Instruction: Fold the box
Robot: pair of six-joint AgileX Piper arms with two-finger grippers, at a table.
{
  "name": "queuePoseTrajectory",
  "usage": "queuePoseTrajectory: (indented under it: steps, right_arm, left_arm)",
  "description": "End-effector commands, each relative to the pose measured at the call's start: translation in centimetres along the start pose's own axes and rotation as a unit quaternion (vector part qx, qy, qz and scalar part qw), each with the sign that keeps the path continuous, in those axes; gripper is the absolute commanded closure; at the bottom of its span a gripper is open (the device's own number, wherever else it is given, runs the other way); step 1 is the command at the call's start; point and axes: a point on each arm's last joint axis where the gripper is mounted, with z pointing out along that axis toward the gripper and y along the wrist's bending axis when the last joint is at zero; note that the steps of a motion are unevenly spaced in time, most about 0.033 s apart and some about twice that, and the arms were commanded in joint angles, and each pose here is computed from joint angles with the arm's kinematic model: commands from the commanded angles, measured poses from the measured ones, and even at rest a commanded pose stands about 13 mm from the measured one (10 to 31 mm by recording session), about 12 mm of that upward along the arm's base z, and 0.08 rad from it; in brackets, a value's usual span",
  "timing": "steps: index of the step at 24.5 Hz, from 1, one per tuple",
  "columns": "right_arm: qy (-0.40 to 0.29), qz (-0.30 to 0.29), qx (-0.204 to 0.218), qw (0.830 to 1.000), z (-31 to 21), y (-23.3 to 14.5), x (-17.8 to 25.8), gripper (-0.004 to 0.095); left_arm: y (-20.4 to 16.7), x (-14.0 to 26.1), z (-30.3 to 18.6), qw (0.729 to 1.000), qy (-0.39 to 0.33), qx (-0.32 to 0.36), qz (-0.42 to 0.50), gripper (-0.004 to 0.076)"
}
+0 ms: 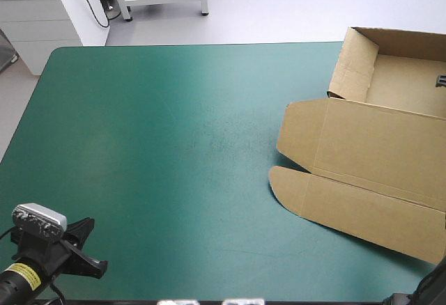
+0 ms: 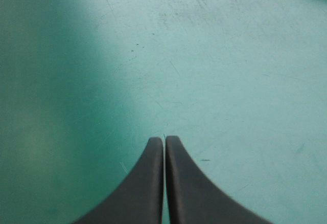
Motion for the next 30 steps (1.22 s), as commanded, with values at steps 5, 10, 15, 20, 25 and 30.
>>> queuePoseTrajectory:
  steps: [5,10,15,20,25,30]
  right_arm:
    - [-0.003,-0.009,-0.024,1.0,0.7,-0.5,-0.3,0.0728]
    - [-0.004,-0.013,-0.026,1.0,0.6,-0.5,-0.3,0.0121]
    - [-0.014,-0.001,-0.036,0.999,-0.3,-0.4,-0.3,0.0036]
    - [-0.084,0.038,-0.169,0.981,-6.5,1.9,0.0,0.0084]
    - [-0.132,-0.047,-0.24,0.96,-12.2,6.3,2.2,0.0529]
    - [-0.131,-0.145,-0.262,0.945,-14.9,11.0,5.8,0.0907]
  left_arm:
    - [0.2,-1.3,-0.4,0.999,-0.044,-0.01,0.011,0.0731]
    - [0.2,-1.5,-0.4,0.999,-0.053,-0.007,0.01,0.0731]
    - [0.1,-1.4,-0.4,0.999,-0.052,-0.004,0.007,0.0731]
    - [0.1,-1.4,-0.3,0.999,-0.051,-0.003,0.006,0.0731]
    - [0.2,-1.0,-0.3,0.999,-0.033,-0.012,0.011,0.0731]
    - [0.1,-0.7,-0.3,1.0,-0.017,-0.006,0.0,0.0731]
